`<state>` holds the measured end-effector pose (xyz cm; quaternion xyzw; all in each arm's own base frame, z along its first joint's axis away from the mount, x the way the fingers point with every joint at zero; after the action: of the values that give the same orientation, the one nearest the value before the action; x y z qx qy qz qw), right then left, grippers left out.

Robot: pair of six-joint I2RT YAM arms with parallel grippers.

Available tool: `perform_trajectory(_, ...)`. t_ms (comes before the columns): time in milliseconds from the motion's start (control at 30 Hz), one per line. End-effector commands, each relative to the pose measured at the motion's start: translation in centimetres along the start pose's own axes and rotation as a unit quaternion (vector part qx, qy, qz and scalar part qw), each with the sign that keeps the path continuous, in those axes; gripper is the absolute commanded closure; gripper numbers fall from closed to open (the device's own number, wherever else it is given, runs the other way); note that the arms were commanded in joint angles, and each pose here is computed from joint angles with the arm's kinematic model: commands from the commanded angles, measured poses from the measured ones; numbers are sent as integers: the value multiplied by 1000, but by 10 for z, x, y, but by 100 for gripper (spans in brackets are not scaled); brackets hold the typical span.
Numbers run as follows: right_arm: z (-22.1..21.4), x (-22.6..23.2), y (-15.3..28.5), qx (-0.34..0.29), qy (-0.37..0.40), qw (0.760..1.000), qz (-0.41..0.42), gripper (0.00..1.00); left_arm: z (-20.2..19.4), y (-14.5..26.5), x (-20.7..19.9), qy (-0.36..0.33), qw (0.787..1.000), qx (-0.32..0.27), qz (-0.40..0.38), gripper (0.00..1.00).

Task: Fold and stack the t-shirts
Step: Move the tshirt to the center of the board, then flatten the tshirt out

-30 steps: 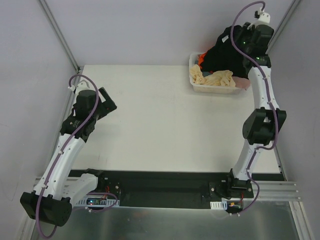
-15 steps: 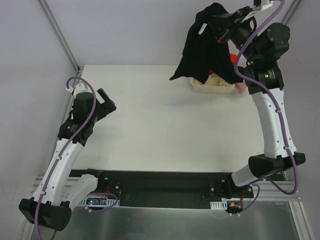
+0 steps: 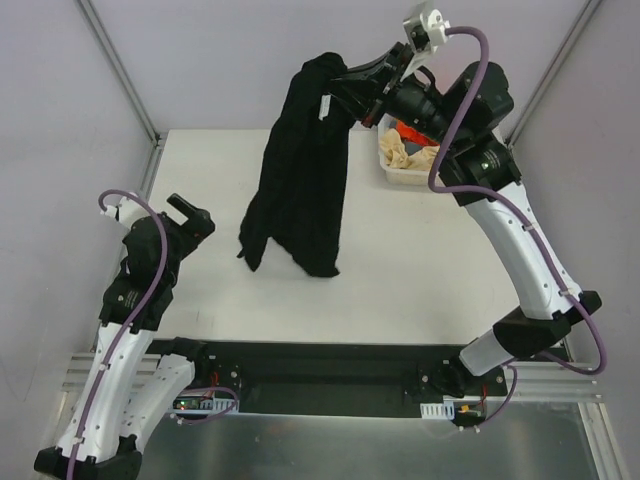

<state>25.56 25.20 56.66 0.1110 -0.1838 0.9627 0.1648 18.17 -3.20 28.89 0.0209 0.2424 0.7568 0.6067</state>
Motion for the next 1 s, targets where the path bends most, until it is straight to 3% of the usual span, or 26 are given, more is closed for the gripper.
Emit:
perform_trajectory(0, -14, -19, 10, -6, 48, 997, -57, 99, -2, 4, 13, 30, 998, -25, 44, 1)
perform_trajectory(67, -30, -33, 36, 1, 59, 988, -139, 94, -7, 3, 15, 29, 998, -19, 50, 1)
perform_trajectory(133, -86, -63, 77, 68, 40, 969, -232, 89, -11, 0, 17, 30, 998, -12, 59, 1)
perform_trajectory(167, -99, -81, 98, 77, 34, 952, -293, 88, -12, 0, 17, 33, 998, -10, 61, 1)
perform_trajectory(200, -147, -96, 129, 139, -13, 927, -349, 86, -15, -5, 16, 33, 997, 0, 64, 1)
perform_trajectory(233, -168, -106, 149, 166, -38, 903, -393, 84, -19, -8, 15, 30, 998, 11, 63, 1)
perform_trajectory(267, -185, -122, 177, 184, -63, 869, -455, 82, -22, -11, 14, 27, 997, 21, 63, 1)
perform_trajectory(333, -238, -134, 233, 248, -109, 779, -566, 69, -32, -21, 8, 18, 997, 61, 52, 1)
perform_trajectory(367, -244, -139, 253, 258, -99, 741, -613, 58, -38, -26, 7, 11, 995, 81, 51, 1)
perform_trajectory(400, -253, -134, 271, 292, -101, 706, -638, 33, -45, -33, 5, 4, 993, 108, 53, 1)
perform_trajectory(467, -252, -130, 286, 304, -82, 670, -672, 7, -58, -39, 3, 5, 988, 146, 48, 1)
perform_trajectory(567, -235, -122, 286, 281, -64, 683, -671, 3, -71, -53, 0, 10, 980, 188, 60, 1)
perform_trajectory(700, -222, -115, 264, 250, -84, 749, -608, 3, -73, -77, -12, -7, 970, 234, 66, 1)
perform_trajectory(767, -223, -113, 254, 248, -102, 767, -583, 3, -68, -87, -20, -9, 968, 242, 63, 1)
perform_trajectory(967, -233, -110, 246, 244, -113, 782, -562, 3, -86, -139, -39, -28, 941, 334, 38, 1)
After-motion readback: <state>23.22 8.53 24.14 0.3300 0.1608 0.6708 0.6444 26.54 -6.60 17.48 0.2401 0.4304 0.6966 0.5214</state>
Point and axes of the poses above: each gripper's point midway between its finger pads, its own y axis back along the fingers, its own x axis along the line the jaws close on, z = x × y, the point moved 8 cm from there along y, back along the fingers, and after that the axes turned 15 degrees about -y, right-handed, at the moved point
